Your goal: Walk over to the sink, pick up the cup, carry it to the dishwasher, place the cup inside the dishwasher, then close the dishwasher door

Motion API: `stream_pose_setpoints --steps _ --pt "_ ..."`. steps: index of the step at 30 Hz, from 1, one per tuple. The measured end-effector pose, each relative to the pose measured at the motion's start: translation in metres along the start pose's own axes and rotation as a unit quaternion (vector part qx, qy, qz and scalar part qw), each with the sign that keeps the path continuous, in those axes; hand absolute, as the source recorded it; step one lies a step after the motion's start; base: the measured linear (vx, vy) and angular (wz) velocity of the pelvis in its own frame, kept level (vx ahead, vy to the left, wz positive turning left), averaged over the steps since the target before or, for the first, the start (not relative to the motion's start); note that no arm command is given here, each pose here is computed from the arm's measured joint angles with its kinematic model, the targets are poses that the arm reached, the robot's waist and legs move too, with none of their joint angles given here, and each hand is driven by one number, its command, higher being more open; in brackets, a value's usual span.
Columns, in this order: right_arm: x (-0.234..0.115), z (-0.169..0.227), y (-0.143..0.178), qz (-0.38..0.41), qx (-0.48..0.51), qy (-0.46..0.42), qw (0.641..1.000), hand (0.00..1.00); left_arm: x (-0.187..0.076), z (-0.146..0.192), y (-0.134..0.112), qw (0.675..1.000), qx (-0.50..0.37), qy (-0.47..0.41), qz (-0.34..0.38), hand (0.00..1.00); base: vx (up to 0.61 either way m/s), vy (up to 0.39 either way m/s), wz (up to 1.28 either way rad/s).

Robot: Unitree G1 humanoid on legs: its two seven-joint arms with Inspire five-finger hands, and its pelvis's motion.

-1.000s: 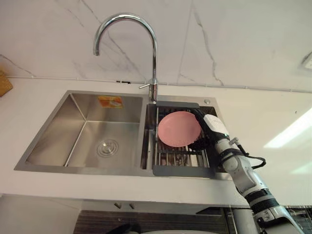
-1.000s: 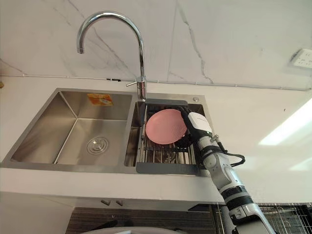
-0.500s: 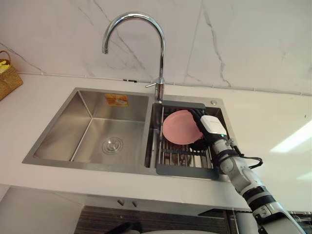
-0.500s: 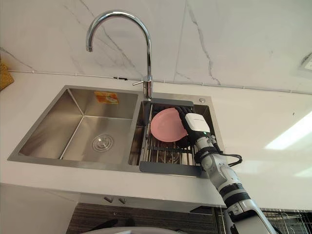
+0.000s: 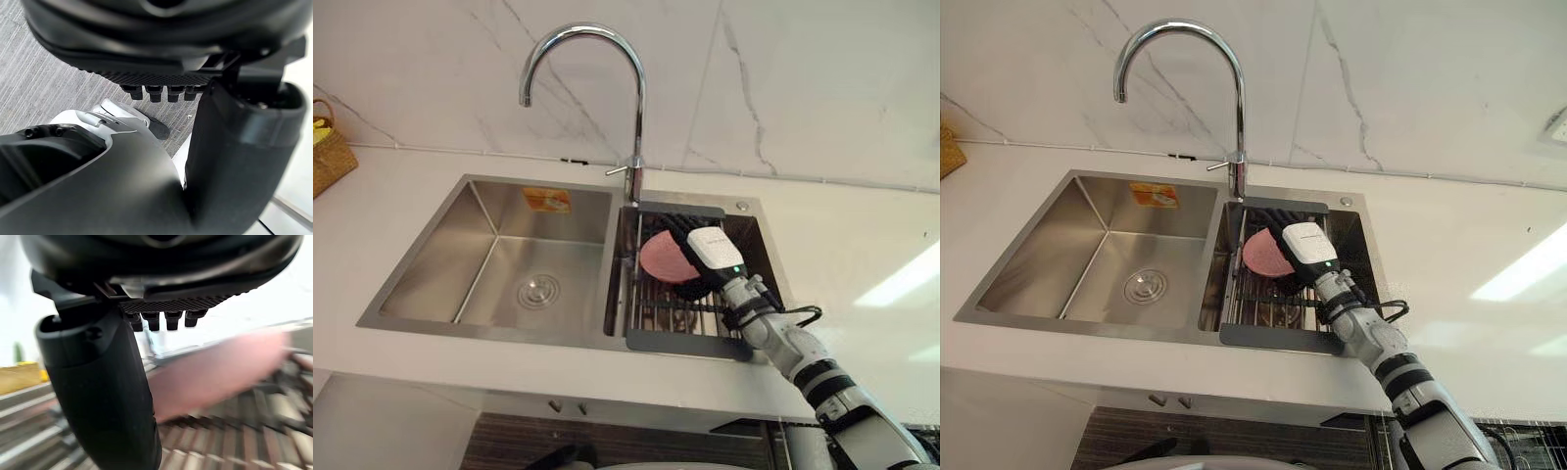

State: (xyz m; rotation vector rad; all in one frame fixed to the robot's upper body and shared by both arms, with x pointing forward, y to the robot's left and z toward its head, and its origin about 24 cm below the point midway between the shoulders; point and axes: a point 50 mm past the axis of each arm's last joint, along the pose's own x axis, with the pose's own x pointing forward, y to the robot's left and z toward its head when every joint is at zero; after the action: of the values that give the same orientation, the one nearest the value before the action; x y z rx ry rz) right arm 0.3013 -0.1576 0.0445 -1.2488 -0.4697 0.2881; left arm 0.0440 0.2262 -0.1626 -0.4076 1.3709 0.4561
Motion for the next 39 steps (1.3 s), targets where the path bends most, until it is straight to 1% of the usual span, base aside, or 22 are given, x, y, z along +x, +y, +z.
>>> stream_pose_setpoints --steps 7,12,29,34,39 --pt "-0.004 -0.003 -0.005 -0.013 -0.012 -0.021 1.000 0.00 0.000 0.001 0.002 1.000 0.000 -0.007 0.000 1.00 0.00 0.000 0.00" --pt "-0.006 -0.002 -0.003 0.000 -0.028 -0.032 0.999 0.00 0.000 0.001 0.002 1.000 0.000 -0.006 0.001 1.00 0.00 0.000 -0.03" --pt "-0.011 -0.023 -0.006 0.019 -0.063 0.025 0.997 0.00 0.000 0.000 0.003 1.000 0.001 -0.005 0.002 1.00 0.00 0.000 -0.01" --pt "-0.012 -0.033 -0.021 -0.004 -0.073 0.038 0.997 0.00 0.000 0.000 0.003 1.000 0.006 -0.006 0.003 1.00 -0.01 -0.002 -0.08" --pt "-0.011 -0.027 -0.040 -0.024 -0.096 0.001 0.995 0.00 0.000 -0.001 0.006 1.000 0.011 -0.007 0.007 1.00 -0.01 -0.002 -0.14"
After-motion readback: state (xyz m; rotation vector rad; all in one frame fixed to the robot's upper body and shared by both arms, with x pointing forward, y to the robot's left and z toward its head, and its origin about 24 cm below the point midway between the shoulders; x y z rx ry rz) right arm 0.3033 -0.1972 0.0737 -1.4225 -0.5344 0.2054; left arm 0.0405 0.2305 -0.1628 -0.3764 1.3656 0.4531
